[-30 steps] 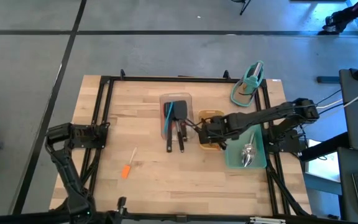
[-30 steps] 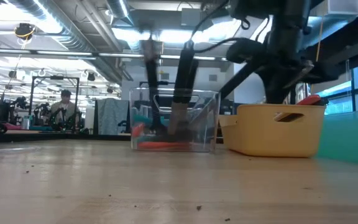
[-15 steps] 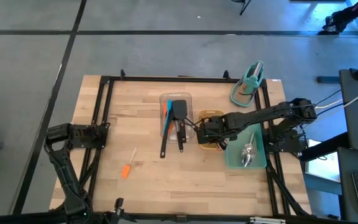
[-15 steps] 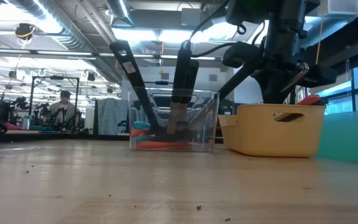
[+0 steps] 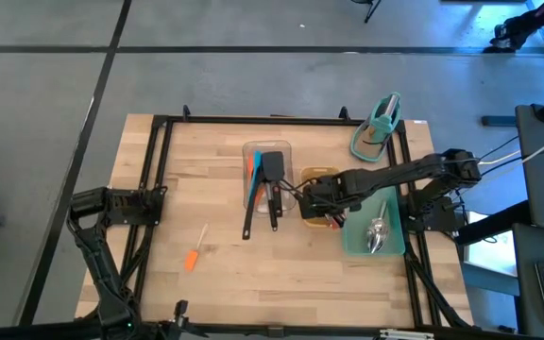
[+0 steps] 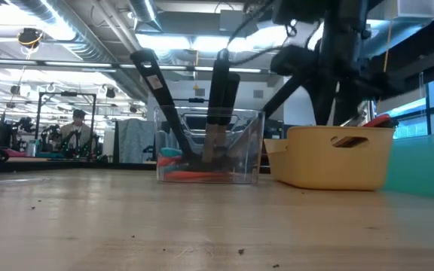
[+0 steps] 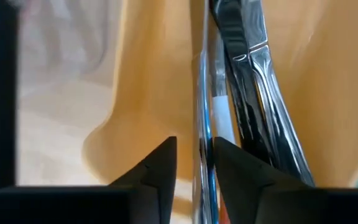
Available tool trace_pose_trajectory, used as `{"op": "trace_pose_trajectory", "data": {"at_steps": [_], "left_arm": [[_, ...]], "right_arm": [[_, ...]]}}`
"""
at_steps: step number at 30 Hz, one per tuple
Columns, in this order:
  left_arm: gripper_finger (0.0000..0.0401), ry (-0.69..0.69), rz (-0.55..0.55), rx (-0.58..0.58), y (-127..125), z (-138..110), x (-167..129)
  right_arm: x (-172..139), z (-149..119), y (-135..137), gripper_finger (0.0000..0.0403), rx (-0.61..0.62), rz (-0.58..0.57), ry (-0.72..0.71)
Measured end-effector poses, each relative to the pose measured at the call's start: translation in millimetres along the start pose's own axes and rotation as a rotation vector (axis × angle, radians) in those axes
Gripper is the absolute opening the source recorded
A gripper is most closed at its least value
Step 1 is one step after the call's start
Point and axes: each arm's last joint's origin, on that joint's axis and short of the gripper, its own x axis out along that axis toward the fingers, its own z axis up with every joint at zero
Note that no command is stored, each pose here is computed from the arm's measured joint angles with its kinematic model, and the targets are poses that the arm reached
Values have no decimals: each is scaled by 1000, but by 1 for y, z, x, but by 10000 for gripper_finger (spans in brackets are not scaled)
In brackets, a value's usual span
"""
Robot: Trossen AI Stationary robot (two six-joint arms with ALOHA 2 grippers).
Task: Pick & Place Kitchen Items
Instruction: Put the silver table knife into the yellow bin, then put the orange spatula into the transparent bin
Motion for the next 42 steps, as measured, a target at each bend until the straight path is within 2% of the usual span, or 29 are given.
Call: {"op": "trace_pose_trajectory", "data": {"at_steps": [3, 6, 11, 15, 18, 24, 27, 29, 33, 36, 40, 42], "left_arm": [[196, 0, 0, 0, 0, 0, 0], [196, 0, 0, 0, 0, 0, 0], [196, 0, 0, 0, 0, 0, 0], [196, -3, 3, 1, 0, 0, 0], [196, 2, 3, 5, 0, 0, 0], [196, 71, -67, -30, -3, -3, 0], [196, 72, -108, -42, -9, -8, 1], [196, 59, -125, -34, -13, -14, 4], [196, 24, -147, -11, -18, -22, 15], [196, -11, -121, 3, -17, -25, 27], [196, -9, -82, -30, -10, -28, 42], [196, -6, -52, -62, -5, -27, 48]], "right_arm": [[-17, 1, 5, 115, -65, -4, 19], [-41, 2, 10, 118, -77, -30, 21], [-94, 5, 23, 118, -107, 0, -53], [-138, -3, 38, 119, -151, 156, -133], [-165, -18, 52, 119, -218, 336, -209], [-199, -72, 76, 119, -480, 686, -429], [-203, -110, 83, 119, -589, 769, -548], [-195, -138, 86, 119, -634, 778, -587], [-173, -188, 92, 119, -696, 805, -590], [-147, -216, 94, 119, -766, 765, -561], [-109, -250, 102, 119, -645, 787, -484], [-88, -266, 110, 119, -649, 816, -487]]}}
